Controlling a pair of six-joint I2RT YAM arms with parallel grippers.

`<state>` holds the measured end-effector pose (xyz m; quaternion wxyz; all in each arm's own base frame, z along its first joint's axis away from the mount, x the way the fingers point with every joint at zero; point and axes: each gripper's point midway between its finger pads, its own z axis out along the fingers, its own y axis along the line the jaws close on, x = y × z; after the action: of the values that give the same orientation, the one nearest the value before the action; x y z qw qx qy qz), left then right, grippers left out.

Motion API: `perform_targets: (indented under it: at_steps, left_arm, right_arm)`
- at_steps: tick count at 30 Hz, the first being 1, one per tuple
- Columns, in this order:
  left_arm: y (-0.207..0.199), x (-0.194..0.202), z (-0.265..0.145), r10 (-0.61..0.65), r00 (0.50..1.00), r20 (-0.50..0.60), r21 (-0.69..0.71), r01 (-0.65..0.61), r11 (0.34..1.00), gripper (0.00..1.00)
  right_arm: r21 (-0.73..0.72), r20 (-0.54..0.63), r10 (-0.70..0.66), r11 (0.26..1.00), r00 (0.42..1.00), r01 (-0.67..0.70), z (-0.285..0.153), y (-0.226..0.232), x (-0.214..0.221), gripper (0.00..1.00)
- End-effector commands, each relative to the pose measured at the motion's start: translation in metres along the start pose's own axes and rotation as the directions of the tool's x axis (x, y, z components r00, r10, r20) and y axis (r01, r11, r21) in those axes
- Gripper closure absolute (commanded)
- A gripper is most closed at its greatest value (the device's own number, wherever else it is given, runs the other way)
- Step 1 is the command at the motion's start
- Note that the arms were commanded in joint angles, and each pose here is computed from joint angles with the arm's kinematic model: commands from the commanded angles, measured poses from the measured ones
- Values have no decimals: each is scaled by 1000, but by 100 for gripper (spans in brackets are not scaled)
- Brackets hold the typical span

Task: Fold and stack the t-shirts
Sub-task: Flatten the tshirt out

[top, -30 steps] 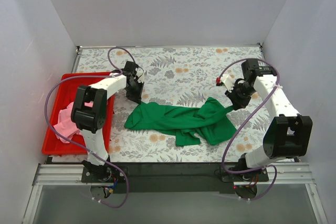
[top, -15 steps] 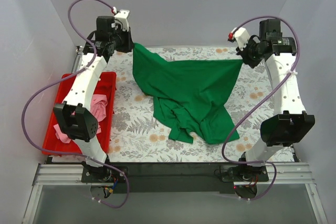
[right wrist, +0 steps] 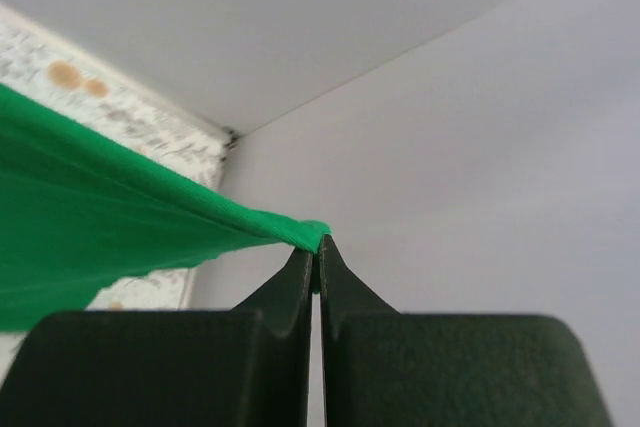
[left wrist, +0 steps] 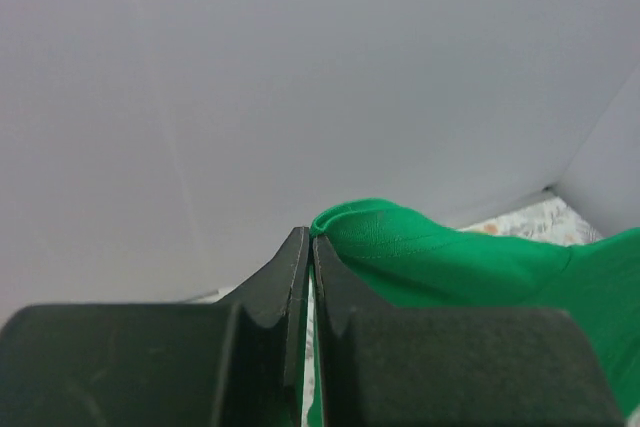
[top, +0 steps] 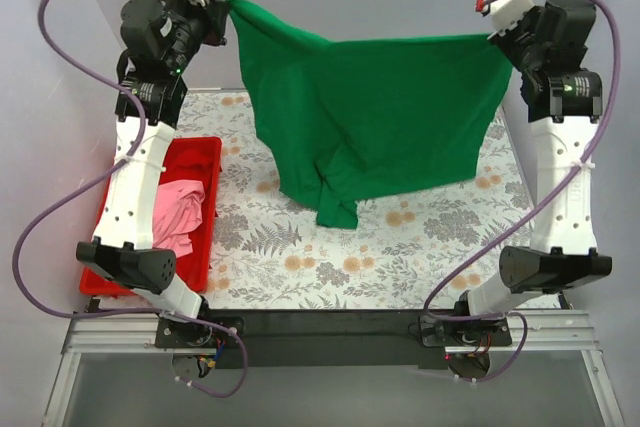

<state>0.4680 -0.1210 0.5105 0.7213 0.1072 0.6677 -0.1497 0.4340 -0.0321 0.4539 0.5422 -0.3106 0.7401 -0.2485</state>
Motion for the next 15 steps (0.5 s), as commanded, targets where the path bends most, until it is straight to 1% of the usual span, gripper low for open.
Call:
perform_targets:
  at_steps: [1, 3, 4, 5, 6, 7, 8, 9, 10, 11, 13, 14, 15]
  left_arm:
    - [-5, -112, -61, 65, 953, 297, -50, -52, 997, 100]
    - [-9, -129, -79, 73, 935, 347, -51, -59, 997, 100]
    - [-13, -134, -95, 77, 926, 368, -50, -63, 997, 100]
    - [-19, -146, -109, 88, 904, 417, -40, -78, 996, 100]
    - [-26, -163, -139, 104, 875, 472, -39, -98, 994, 100]
    - [-29, -158, -146, 114, 871, 477, -35, -111, 993, 100]
    - [-33, -169, -160, 136, 842, 522, -38, -137, 990, 100]
    - [-37, -173, -171, 150, 828, 540, -35, -156, 987, 100]
    - [-43, -186, -195, 162, 800, 578, -41, -169, 985, 100]
    - [-44, -190, -205, 168, 791, 588, -49, -172, 984, 100]
    - [-47, -197, -223, 181, 775, 605, -58, -184, 981, 100]
    - [-51, -202, -240, 186, 760, 623, -62, -189, 980, 100]
    - [-51, -204, -248, 195, 752, 630, -72, -193, 979, 100]
  right_arm:
    - [385, 196, 17, 918, 980, -93, -83, -95, -50, 99]
    - [443, 238, 15, 888, 971, -123, -114, -107, -55, 99]
    - [472, 266, 12, 870, 964, -141, -128, -114, -60, 99]
    - [505, 308, 7, 846, 951, -169, -156, -121, -65, 99]
    - [517, 312, 9, 837, 950, -178, -163, -121, -62, 99]
    - [534, 329, 6, 824, 944, -191, -175, -123, -63, 99]
    - [568, 372, -8, 793, 928, -221, -204, -131, -67, 99]
    - [578, 374, -9, 785, 927, -225, -212, -130, -64, 99]
    - [593, 383, -19, 772, 924, -230, -223, -132, -64, 99]
    - [621, 418, -33, 740, 908, -258, -251, -137, -65, 99]
    - [650, 421, -51, 713, 905, -263, -272, -140, -62, 99]
    - [667, 439, -65, 692, 896, -277, -291, -141, -62, 99]
    - [680, 445, -78, 678, 892, -280, -302, -143, -62, 99]
